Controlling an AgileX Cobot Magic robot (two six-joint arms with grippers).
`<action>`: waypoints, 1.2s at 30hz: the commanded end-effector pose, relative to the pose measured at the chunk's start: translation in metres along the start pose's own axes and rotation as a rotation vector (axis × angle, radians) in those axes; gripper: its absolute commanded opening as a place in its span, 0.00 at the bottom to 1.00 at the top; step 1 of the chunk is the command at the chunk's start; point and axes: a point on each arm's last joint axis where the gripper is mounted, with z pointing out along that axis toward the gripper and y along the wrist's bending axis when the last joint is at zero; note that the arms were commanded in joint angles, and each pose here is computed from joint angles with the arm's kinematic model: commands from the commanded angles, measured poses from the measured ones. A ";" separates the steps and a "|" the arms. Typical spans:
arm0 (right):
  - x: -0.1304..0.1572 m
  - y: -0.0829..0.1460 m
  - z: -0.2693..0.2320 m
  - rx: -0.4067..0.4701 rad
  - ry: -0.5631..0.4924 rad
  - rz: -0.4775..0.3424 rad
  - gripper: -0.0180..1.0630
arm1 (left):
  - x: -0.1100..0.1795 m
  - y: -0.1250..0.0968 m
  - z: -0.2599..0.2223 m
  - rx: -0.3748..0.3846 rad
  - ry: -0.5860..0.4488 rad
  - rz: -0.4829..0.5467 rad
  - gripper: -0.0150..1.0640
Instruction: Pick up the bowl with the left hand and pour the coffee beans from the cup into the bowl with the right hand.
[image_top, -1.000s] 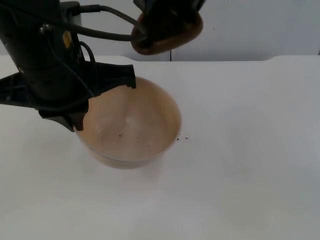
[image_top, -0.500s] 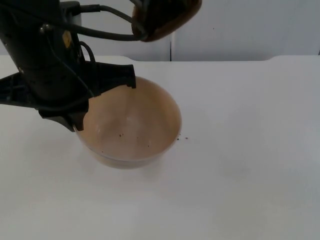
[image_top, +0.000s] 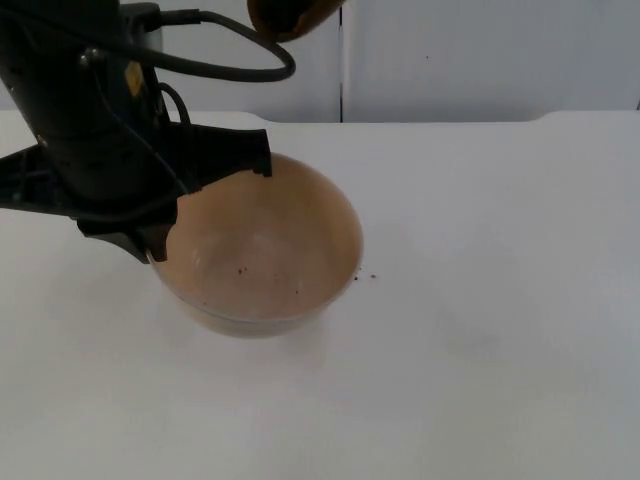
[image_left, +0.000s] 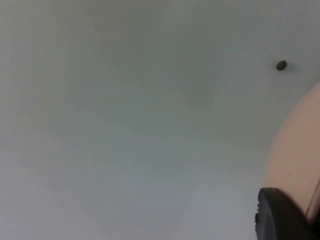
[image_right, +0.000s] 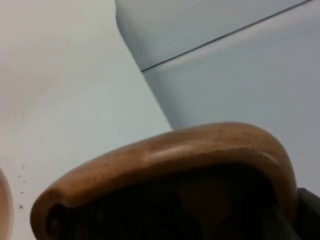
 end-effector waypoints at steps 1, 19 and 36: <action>-0.003 -0.005 -0.010 0.038 -0.028 -0.013 0.02 | -0.001 0.000 -0.001 0.006 -0.006 -0.011 0.01; -0.013 -0.001 -0.030 0.161 -0.089 -0.140 0.02 | -0.001 0.000 -0.001 0.008 -0.003 -0.013 0.01; -0.015 -0.006 -0.032 0.230 -0.099 -0.171 0.02 | 0.000 0.000 -0.001 0.013 0.005 -0.023 0.01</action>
